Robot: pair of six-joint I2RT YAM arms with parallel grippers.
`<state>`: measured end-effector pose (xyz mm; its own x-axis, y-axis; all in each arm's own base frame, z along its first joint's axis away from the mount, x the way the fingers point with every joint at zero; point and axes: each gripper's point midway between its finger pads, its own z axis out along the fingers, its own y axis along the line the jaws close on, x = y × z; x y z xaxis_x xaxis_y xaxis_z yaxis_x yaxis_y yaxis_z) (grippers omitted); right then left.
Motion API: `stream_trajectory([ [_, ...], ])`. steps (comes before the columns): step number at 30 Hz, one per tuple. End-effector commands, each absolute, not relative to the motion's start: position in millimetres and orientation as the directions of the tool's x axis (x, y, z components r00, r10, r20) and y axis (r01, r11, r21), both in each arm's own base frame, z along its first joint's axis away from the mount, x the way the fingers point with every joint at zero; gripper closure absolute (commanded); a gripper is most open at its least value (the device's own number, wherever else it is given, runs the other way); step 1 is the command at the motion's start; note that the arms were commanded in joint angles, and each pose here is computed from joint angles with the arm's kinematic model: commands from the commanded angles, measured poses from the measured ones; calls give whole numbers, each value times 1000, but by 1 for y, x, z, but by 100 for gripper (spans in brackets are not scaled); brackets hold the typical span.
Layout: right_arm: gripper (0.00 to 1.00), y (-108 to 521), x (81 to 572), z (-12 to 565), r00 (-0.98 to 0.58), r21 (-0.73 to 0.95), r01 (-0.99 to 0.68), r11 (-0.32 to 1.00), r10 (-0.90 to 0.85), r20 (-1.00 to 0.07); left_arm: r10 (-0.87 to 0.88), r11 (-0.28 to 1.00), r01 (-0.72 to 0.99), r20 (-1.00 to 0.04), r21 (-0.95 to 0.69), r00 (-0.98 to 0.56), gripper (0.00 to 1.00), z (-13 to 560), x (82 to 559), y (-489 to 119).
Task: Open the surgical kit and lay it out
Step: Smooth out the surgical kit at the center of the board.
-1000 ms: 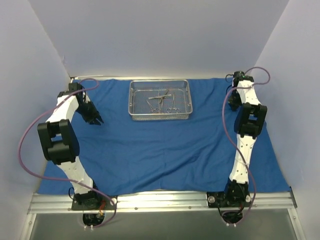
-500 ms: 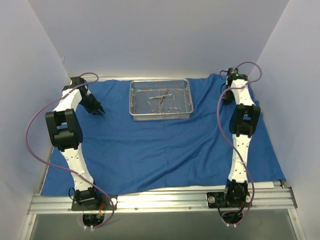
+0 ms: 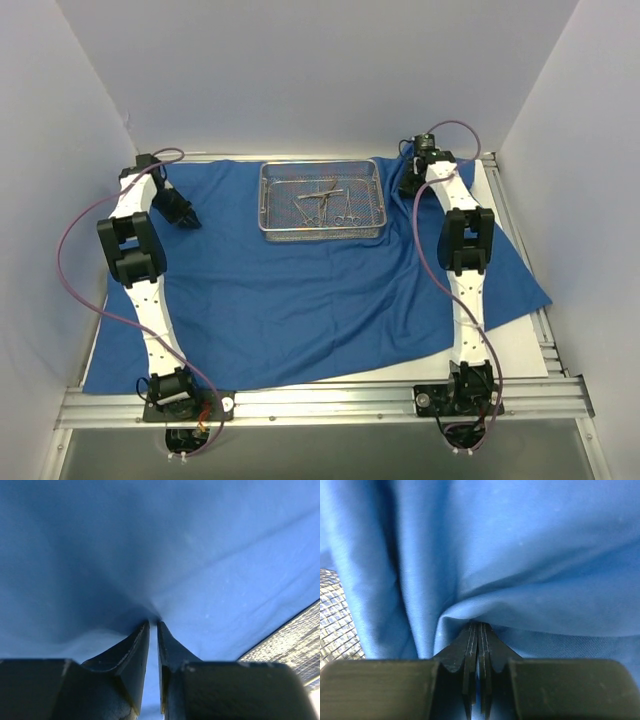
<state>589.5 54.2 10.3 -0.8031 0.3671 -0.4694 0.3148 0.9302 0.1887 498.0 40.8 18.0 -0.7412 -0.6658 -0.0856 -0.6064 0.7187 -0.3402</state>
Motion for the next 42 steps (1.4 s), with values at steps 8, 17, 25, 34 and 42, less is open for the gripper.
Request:
stream_trajectory([
  [8, 100, -59, 474, -75, -809, 6, 578, 816, 574, -128, -669, 714, -665, 65, -222, -740, 76, -25, 482, 82],
  [17, 100, -104, 435, -79, -769, -76, 638, 766, 630, -109, -724, 629, -713, 101, -309, -682, 77, -23, 480, 113],
  [25, 100, -101, 390, -79, -768, -141, 638, 757, 638, -52, -741, 603, -724, 103, -334, -664, 76, -22, 482, 120],
  [34, 100, -98, 354, -83, -735, -132, 673, 728, 678, -5, -748, 590, -729, 104, -348, -655, 76, -23, 482, 127],
  [42, 97, -103, 373, -74, -777, -135, 626, 768, 629, -20, -729, 621, -684, 40, -383, -683, 75, 1, 491, 123],
])
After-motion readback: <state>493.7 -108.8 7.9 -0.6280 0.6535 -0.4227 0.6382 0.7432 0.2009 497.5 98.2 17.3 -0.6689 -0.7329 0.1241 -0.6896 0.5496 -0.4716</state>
